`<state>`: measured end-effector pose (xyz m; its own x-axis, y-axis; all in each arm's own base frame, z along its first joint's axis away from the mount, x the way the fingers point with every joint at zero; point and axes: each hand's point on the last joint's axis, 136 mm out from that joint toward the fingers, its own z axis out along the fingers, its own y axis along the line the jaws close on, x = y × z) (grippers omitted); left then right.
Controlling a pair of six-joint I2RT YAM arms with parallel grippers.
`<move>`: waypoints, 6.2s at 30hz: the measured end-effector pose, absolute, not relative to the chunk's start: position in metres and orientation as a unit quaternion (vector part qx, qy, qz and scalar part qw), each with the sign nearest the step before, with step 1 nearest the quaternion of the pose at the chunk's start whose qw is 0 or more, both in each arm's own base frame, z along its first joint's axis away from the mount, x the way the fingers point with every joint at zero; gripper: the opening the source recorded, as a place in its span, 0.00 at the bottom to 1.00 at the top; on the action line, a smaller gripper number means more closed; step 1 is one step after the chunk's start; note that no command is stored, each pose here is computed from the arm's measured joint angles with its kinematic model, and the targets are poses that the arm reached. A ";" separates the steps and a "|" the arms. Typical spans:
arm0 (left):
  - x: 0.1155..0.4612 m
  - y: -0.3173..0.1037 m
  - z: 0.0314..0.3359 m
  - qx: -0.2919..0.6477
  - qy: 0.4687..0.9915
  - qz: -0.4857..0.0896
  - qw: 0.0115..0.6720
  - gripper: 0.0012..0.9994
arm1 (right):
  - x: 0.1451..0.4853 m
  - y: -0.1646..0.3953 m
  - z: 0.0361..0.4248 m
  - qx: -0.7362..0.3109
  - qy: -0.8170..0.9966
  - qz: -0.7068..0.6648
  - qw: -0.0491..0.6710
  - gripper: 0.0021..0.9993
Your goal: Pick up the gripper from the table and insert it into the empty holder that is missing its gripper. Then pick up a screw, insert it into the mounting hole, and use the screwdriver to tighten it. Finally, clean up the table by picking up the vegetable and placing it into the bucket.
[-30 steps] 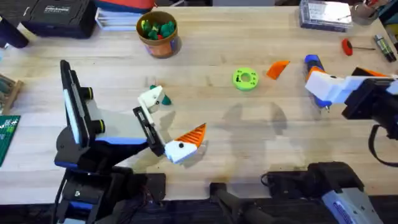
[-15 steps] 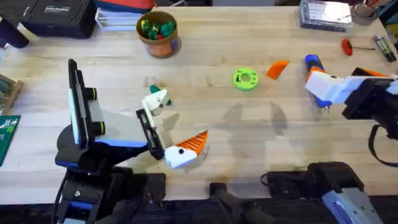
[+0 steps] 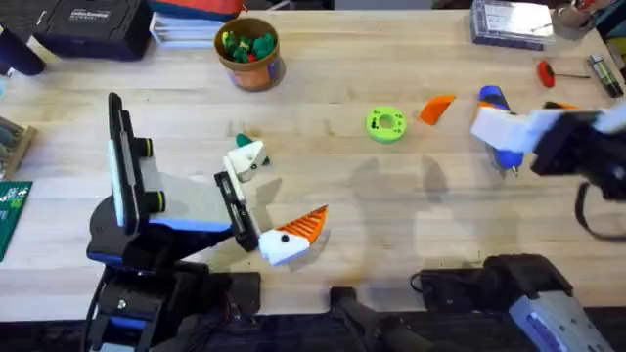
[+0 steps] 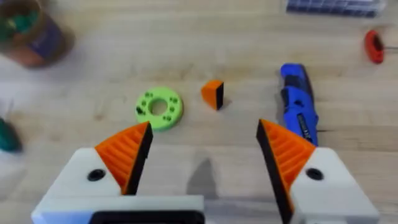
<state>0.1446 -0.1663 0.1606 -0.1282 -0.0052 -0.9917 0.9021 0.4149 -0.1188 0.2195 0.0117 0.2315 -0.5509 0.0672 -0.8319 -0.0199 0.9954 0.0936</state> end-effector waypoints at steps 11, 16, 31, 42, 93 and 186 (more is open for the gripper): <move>0.144 -0.166 0.161 0.356 0.631 -0.408 0.556 0.99 | 0.302 0.003 0.203 -0.095 0.942 -0.024 0.321 0.99; 0.144 -0.166 0.161 0.356 0.631 -0.408 0.556 0.99 | 0.331 -0.002 0.183 -0.142 0.942 -0.053 0.299 0.99; 0.144 -0.166 0.161 0.356 0.631 -0.408 0.556 0.99 | 0.344 0.015 0.094 -0.245 0.954 -0.037 0.171 0.93; 0.144 -0.166 0.161 0.356 0.631 -0.408 0.556 0.99 | 0.353 0.016 0.092 -0.252 0.949 -0.041 0.184 0.75; 0.144 -0.167 0.161 0.356 0.630 -0.409 0.555 0.99 | 0.280 0.067 0.190 0.016 0.908 0.328 0.261 0.01; 0.147 -0.165 0.161 0.353 0.632 -0.401 0.561 0.99 | 0.226 0.282 0.170 -0.038 0.719 0.694 -0.006 0.01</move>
